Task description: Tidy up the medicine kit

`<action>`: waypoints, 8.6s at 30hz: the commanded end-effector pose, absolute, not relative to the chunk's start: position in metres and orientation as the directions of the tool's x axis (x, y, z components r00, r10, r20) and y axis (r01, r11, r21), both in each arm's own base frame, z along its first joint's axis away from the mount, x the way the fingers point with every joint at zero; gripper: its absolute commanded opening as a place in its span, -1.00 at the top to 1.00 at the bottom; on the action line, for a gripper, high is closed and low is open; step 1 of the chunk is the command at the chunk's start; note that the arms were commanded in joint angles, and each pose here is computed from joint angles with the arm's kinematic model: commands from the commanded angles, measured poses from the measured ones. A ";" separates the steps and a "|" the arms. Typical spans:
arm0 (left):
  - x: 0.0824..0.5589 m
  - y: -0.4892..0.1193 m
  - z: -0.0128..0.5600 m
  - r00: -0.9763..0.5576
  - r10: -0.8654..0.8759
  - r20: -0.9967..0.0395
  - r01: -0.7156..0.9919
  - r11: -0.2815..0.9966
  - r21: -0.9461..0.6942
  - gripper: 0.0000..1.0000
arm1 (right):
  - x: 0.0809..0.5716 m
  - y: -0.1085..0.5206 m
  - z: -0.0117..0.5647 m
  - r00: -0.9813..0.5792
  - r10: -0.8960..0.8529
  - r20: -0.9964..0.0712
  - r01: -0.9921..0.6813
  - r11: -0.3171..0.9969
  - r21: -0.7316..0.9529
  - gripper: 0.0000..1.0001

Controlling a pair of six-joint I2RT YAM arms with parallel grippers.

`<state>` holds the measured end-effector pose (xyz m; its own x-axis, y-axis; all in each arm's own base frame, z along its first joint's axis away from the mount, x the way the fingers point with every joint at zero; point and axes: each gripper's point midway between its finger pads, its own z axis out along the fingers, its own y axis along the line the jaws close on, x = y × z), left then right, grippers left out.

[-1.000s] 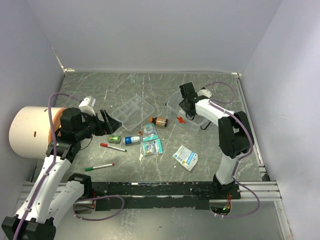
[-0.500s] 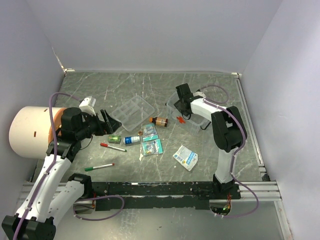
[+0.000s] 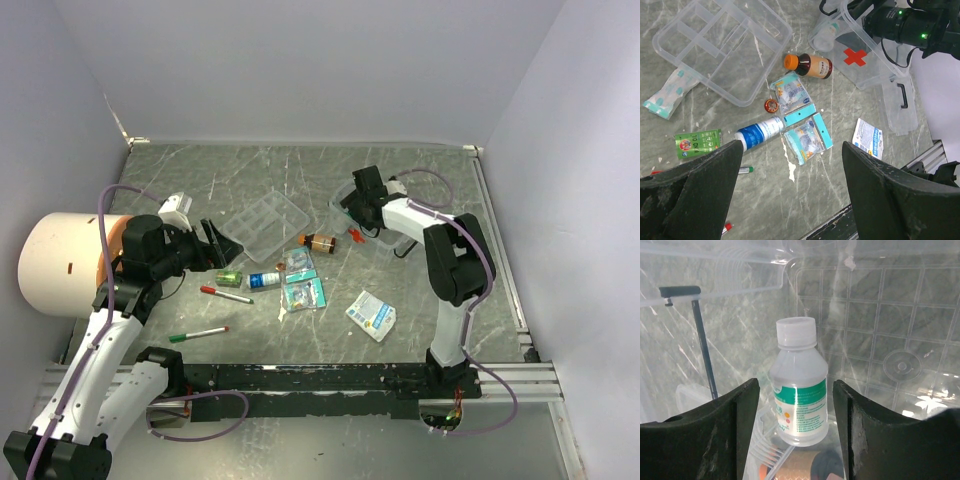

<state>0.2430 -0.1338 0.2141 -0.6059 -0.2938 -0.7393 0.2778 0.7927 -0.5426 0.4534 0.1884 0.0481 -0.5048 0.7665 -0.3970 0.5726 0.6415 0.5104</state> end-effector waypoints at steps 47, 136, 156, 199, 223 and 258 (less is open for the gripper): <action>0.240 -0.123 0.231 -0.549 -0.320 -0.772 0.255 0.816 -0.519 -0.95 | 0.356 0.309 0.077 -0.351 -0.754 -0.555 -0.745 0.584 -0.322 -0.16; 0.225 -0.133 0.243 -0.555 -0.302 -0.775 0.325 0.779 -0.536 -0.99 | 0.357 0.138 0.239 -0.275 0.656 -0.703 0.374 0.747 0.550 0.38; 0.234 -0.149 0.202 -0.689 -0.244 -0.683 0.286 0.774 -0.565 -0.93 | 0.428 0.120 0.162 -0.438 0.623 -0.649 0.501 0.768 0.399 0.35; 0.234 -0.147 0.197 -0.697 -0.237 -0.677 0.262 0.795 -0.547 -0.92 | 0.428 0.186 0.049 -0.648 0.668 -0.366 0.496 0.735 0.463 -0.15; 0.236 -0.136 0.197 -0.683 -0.258 -0.683 0.209 0.828 -0.521 -0.99 | 0.419 0.162 0.179 -0.553 0.488 -0.675 0.238 0.869 0.433 -0.20; 0.260 -0.169 0.199 -0.696 -0.251 -0.673 0.281 0.768 -0.576 -0.84 | 0.189 0.170 0.051 -0.845 0.089 -0.528 0.124 0.992 -0.031 -0.13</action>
